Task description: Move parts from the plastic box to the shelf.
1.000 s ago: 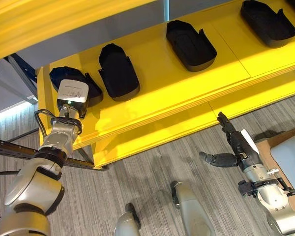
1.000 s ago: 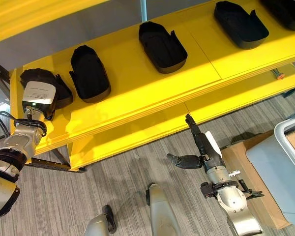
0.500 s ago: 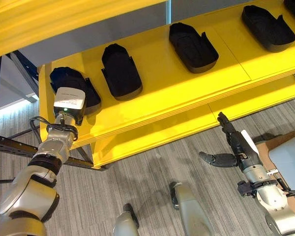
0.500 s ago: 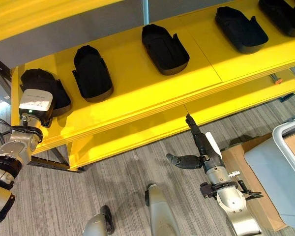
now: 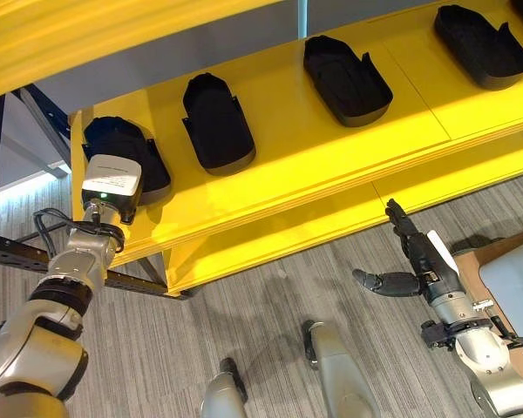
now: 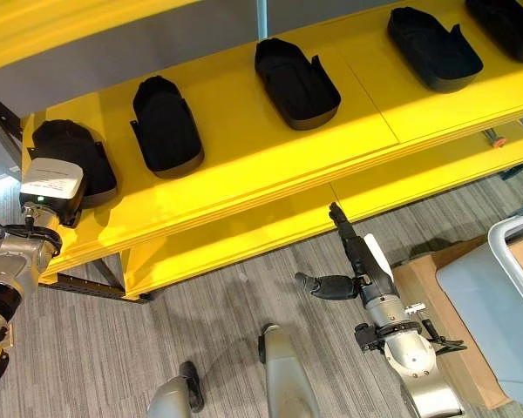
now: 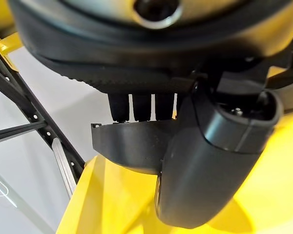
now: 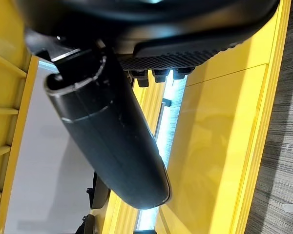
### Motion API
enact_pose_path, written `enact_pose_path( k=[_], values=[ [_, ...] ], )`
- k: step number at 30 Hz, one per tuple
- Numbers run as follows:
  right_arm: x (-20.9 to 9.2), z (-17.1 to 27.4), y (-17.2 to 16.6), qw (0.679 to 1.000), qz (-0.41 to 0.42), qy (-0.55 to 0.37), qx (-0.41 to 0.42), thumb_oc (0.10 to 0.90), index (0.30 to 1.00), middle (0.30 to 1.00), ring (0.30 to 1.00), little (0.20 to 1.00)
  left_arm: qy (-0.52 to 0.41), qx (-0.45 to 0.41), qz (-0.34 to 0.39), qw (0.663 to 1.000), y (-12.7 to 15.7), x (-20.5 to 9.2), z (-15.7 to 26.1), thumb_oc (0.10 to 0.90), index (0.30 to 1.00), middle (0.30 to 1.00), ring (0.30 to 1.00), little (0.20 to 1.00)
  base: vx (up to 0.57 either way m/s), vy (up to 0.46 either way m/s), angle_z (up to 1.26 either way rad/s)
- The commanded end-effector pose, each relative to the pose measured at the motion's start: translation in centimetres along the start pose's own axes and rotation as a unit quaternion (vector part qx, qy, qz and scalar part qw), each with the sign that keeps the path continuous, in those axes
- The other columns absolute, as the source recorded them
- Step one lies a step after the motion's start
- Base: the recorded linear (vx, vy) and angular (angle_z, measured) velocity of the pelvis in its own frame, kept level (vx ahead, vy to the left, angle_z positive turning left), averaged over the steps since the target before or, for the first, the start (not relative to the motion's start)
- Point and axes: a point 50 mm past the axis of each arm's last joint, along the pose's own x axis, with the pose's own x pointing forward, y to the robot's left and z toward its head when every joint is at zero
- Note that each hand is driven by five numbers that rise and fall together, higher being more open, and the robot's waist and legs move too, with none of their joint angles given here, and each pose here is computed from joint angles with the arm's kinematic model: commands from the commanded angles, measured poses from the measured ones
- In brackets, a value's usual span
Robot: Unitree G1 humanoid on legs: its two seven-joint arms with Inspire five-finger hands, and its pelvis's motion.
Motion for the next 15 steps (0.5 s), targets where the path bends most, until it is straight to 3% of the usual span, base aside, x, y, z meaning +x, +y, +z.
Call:
enact_pose_path(
  k=[1,15],
  values=[
    [0.3,3.9,-1.4,0.993,-0.033,-0.116,0.008,0.900,1.000,1.000,1.000,1.000,0.084,0.024,0.070,0.994,4.1,-0.2,-5.8,0.400,0.300,0.300,0.300,0.300,0.00,0.000,0.00],
    [0.1,3.9,-1.5,0.993,-0.034,-0.113,0.006,0.900,1.000,1.000,1.000,1.000,0.087,0.027,0.078,0.993,5.2,0.3,-6.0,0.400,0.300,0.300,0.300,0.300,0.00,0.002,0.00]
  ],
)
